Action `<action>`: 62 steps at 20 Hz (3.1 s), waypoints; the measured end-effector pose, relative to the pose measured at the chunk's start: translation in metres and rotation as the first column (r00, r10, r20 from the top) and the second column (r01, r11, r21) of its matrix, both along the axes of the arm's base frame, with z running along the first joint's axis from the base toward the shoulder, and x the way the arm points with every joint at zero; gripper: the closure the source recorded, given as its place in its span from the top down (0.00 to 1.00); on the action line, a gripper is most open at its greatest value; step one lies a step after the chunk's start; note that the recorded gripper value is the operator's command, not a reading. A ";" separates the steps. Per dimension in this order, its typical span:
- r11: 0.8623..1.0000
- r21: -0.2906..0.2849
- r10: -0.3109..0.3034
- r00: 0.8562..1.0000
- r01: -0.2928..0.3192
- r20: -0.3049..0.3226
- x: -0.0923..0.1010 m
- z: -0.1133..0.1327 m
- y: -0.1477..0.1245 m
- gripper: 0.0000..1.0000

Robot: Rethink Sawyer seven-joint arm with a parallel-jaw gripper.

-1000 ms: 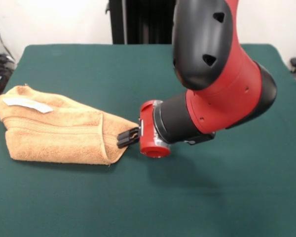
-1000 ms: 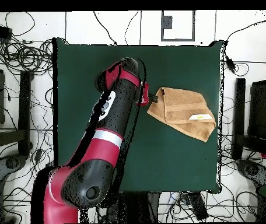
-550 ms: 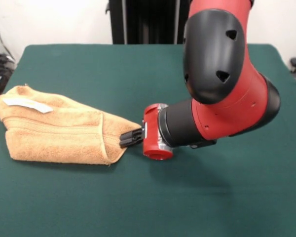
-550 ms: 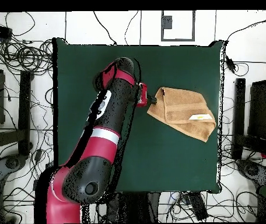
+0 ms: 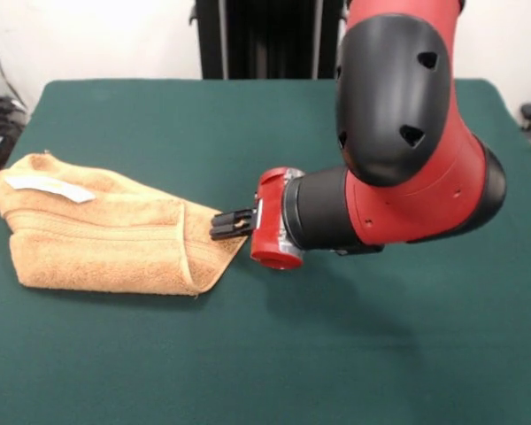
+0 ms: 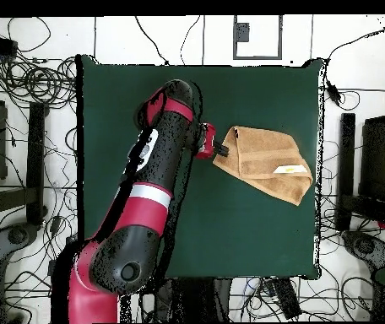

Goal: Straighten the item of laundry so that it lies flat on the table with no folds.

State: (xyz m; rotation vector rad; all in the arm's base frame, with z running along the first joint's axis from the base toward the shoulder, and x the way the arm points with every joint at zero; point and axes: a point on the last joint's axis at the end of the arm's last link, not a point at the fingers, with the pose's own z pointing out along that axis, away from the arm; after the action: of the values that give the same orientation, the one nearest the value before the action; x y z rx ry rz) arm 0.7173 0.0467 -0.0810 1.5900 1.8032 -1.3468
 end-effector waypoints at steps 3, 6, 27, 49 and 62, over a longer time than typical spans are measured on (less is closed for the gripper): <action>1.000 0.001 0.002 1.000 -0.002 0.002 0.001 0.001 0.002 0.00; 1.000 0.002 0.004 1.000 -0.004 0.004 0.003 0.001 0.003 0.00; 1.000 -0.021 0.022 1.000 -0.022 -0.021 -0.003 -0.018 0.001 0.00; 0.997 -0.076 -0.004 0.999 0.001 -0.044 -0.005 -0.007 -0.002 0.00; 0.995 -0.021 0.095 0.995 -0.094 0.025 0.011 -0.015 -0.003 0.00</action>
State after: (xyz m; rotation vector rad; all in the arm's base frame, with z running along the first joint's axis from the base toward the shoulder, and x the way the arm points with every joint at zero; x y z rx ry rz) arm 0.7280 0.0441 -0.0961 1.4853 1.8202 -1.2922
